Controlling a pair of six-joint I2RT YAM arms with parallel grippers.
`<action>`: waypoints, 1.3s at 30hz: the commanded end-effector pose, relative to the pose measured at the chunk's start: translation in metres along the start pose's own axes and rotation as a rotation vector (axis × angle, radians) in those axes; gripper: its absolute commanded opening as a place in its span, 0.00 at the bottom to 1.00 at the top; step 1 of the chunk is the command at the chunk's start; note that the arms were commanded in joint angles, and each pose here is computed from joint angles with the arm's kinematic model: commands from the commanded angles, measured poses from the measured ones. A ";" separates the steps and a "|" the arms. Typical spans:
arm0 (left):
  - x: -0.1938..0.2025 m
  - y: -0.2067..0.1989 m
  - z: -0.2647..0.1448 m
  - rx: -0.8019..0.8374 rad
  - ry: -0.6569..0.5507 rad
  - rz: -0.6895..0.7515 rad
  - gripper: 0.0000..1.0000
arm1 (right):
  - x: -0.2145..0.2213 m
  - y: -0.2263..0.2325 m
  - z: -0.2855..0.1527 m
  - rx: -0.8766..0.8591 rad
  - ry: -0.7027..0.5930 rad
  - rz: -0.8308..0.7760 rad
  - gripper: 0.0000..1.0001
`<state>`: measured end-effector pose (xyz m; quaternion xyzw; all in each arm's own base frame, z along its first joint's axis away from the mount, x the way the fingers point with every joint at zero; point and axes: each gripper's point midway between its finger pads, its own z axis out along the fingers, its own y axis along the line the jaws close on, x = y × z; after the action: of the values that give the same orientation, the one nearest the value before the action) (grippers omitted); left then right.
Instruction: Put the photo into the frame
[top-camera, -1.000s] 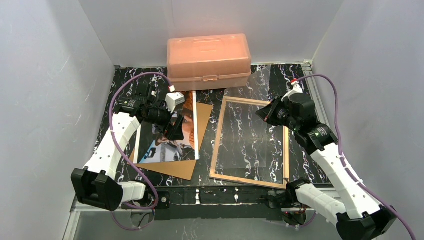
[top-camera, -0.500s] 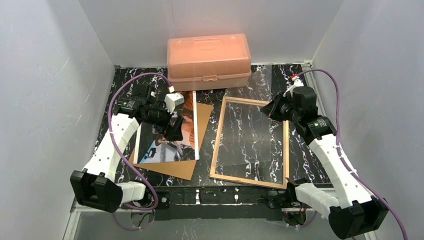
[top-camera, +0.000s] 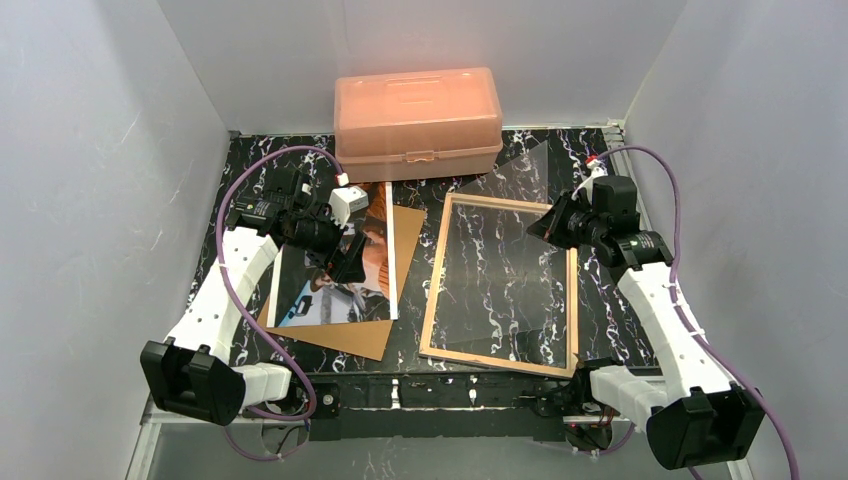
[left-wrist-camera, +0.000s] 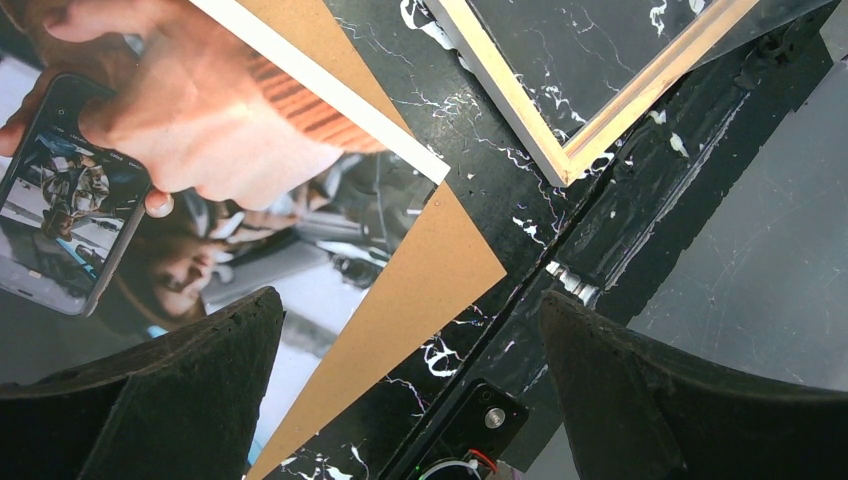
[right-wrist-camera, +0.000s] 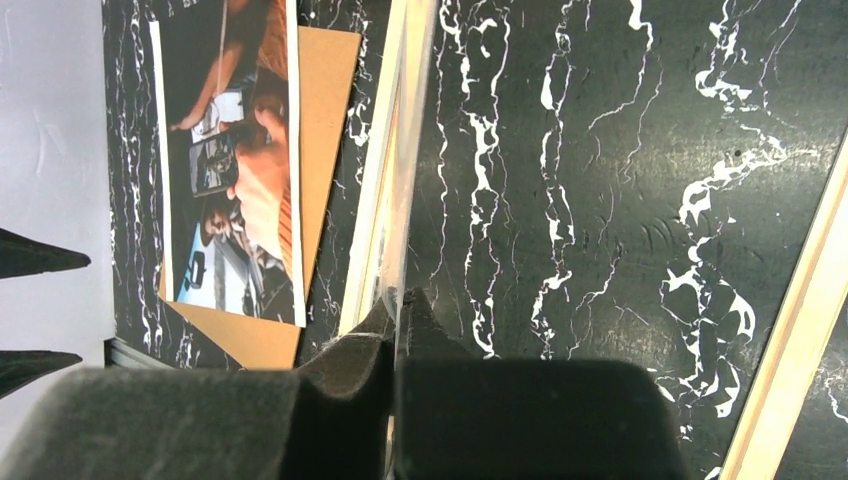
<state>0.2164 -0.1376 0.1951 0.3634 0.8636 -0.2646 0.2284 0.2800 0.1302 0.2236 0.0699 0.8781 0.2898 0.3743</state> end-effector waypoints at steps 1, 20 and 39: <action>-0.003 -0.009 -0.011 0.001 -0.021 0.031 0.98 | 0.000 0.007 0.000 -0.060 -0.005 -0.027 0.01; 0.004 -0.012 -0.009 0.002 -0.022 0.027 0.98 | 0.012 0.020 -0.005 -0.173 -0.048 0.191 0.01; 0.013 -0.015 -0.004 0.013 -0.019 0.003 0.98 | 0.004 0.032 -0.004 -0.247 -0.056 0.285 0.01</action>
<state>0.2092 -0.1349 0.1985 0.3671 0.8598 -0.2591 0.2425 0.2648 0.1494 0.2207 0.1570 0.8319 0.4054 0.3449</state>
